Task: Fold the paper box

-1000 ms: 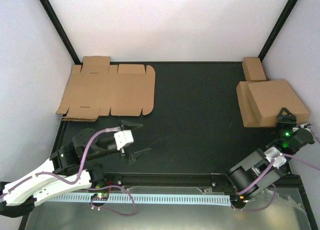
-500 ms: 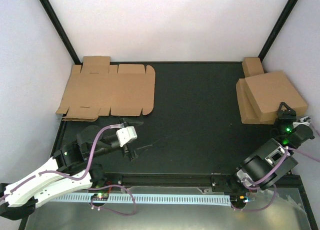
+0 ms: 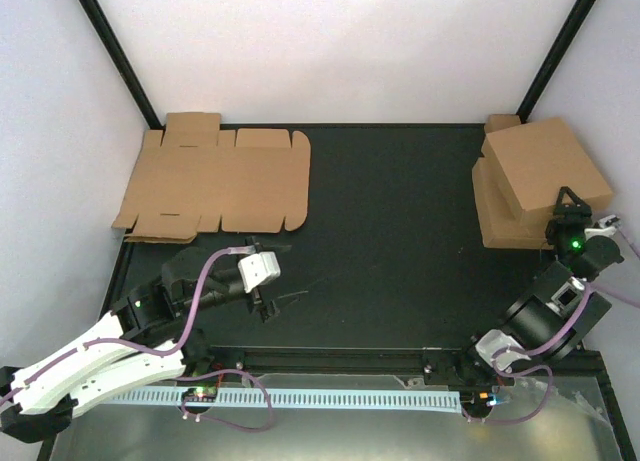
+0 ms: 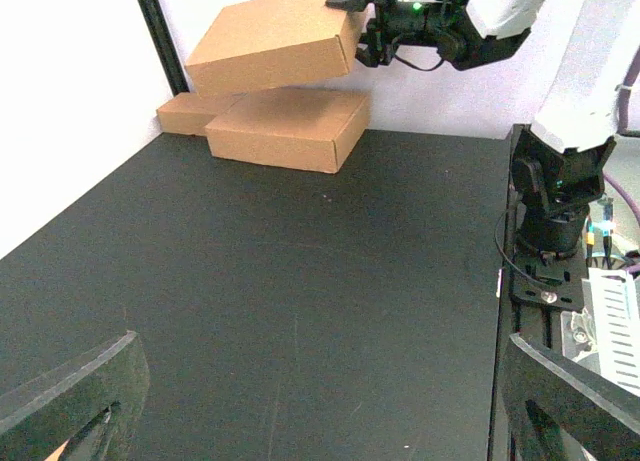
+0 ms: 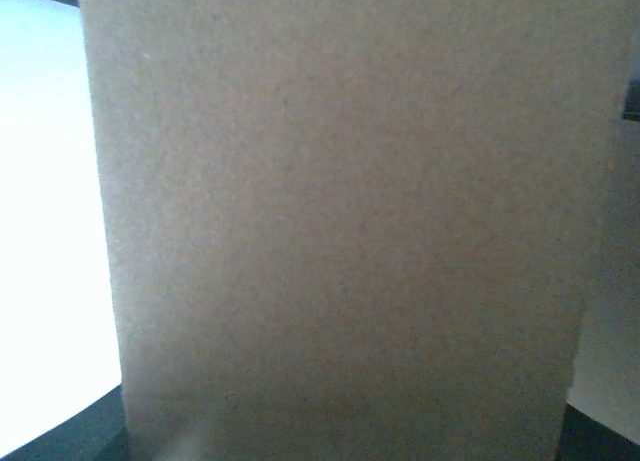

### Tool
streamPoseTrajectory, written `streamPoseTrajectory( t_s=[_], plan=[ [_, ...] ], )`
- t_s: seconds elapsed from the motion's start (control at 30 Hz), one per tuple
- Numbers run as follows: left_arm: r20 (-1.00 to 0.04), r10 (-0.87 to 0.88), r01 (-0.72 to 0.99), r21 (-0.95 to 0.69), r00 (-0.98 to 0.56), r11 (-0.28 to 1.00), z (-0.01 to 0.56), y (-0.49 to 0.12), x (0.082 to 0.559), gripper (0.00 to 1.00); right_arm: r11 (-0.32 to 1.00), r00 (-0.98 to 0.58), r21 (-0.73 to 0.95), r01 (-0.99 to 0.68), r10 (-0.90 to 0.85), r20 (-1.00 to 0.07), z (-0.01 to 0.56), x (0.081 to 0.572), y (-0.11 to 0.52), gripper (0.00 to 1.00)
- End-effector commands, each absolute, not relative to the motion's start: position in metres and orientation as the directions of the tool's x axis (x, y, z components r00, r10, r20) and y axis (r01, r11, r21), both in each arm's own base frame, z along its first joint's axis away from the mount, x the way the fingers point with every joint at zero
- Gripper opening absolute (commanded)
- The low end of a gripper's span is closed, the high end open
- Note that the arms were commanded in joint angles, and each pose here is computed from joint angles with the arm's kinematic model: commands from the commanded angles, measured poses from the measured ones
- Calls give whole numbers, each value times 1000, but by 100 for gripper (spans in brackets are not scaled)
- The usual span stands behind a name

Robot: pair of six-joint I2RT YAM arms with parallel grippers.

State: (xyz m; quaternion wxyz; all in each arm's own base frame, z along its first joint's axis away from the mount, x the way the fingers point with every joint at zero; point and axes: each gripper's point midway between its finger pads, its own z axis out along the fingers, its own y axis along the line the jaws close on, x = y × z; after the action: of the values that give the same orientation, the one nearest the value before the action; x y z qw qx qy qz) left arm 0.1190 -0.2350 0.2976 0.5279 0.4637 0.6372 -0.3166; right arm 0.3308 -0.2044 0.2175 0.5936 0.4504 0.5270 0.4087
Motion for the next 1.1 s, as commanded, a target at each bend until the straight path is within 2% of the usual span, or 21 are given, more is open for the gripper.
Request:
streamPoseTrajectory(
  t_s=[0.0,0.43,0.8,1.07],
  plan=[
    [-967,253,934,85,-6,347,303,-237,116,99,324,159,943,-77,938,-309,239,335,-210,26],
    [-966,257,934,78,-15,350,300,-237,119,99,338,188,941,-14,925,-329,206,341,-208,26],
    [-966,259,937,76,-16,340,299,-238,118,99,262,187,965,18,947,-261,174,342,-207,25],
    [-965,262,937,75,-18,340,298,-239,119,99,224,234,974,-46,950,-208,170,348,-200,25]
  ],
)
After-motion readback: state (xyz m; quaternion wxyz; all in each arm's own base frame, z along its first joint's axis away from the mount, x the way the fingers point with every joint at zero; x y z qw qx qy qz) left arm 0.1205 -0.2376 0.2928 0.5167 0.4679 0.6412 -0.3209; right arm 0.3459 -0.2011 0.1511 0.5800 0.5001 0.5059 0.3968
